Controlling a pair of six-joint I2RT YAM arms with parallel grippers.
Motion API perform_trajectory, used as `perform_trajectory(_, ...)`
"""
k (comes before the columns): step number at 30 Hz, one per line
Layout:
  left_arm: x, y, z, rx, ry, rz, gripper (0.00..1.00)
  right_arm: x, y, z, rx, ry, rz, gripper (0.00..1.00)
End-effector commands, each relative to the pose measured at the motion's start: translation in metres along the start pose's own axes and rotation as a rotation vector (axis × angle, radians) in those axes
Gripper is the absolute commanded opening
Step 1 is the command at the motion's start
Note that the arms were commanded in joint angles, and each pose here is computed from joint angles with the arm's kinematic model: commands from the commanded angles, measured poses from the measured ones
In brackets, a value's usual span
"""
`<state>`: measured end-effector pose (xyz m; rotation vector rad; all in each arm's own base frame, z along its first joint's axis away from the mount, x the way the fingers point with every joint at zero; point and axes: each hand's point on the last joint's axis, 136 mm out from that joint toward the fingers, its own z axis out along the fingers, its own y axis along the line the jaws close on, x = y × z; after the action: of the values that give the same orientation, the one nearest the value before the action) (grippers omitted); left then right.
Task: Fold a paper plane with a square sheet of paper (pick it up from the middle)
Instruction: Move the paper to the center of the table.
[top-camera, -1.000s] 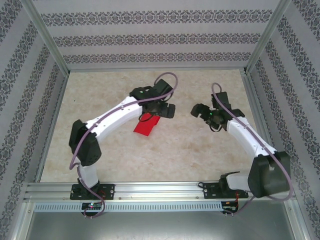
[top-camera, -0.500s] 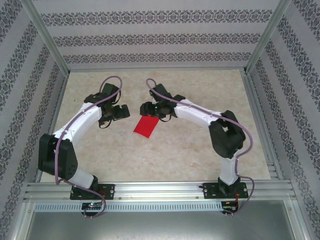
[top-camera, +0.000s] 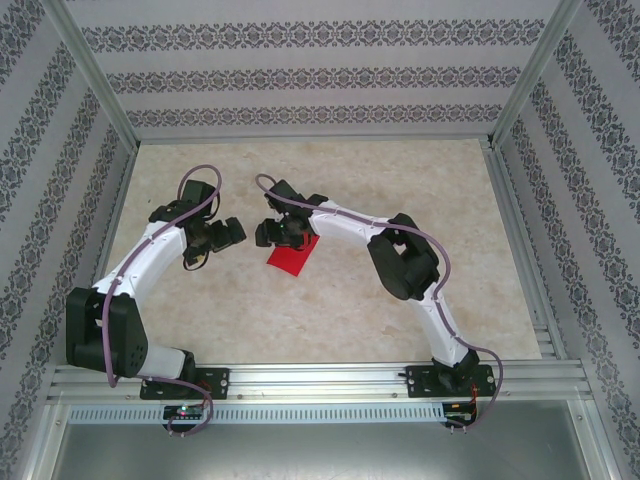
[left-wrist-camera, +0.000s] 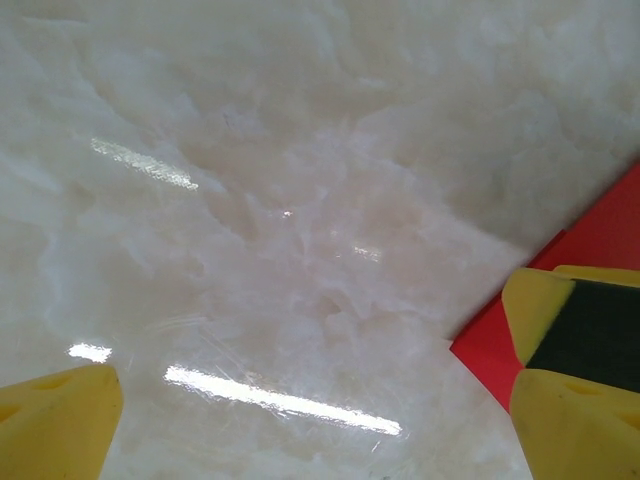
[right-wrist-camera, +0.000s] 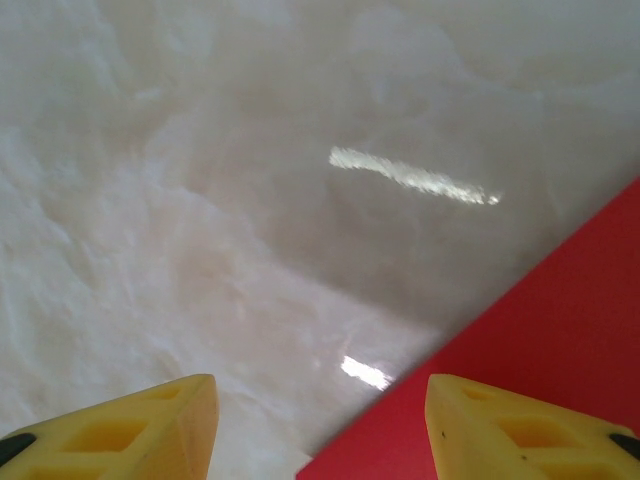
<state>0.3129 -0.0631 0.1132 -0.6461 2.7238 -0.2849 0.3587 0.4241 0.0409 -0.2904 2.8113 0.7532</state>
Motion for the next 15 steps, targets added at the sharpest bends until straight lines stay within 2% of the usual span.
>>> perform_trajectory(1, -0.014, -0.010, -0.008, 0.062, -0.053, -0.029, 1.00, 0.019, -0.008, 0.007, 0.028, 0.060, -0.036, 0.57)
perform_trajectory(9, -0.016, -0.015, -0.004, 0.075, -0.039, -0.029, 1.00, 0.056, -0.033, 0.011, 0.064, 0.179, -0.116, 0.59)
perform_trajectory(15, -0.014, -0.020, -0.002, 0.102, -0.023, -0.028, 0.99, 0.098, -0.065, -0.013, 0.093, 0.295, -0.239, 0.58)
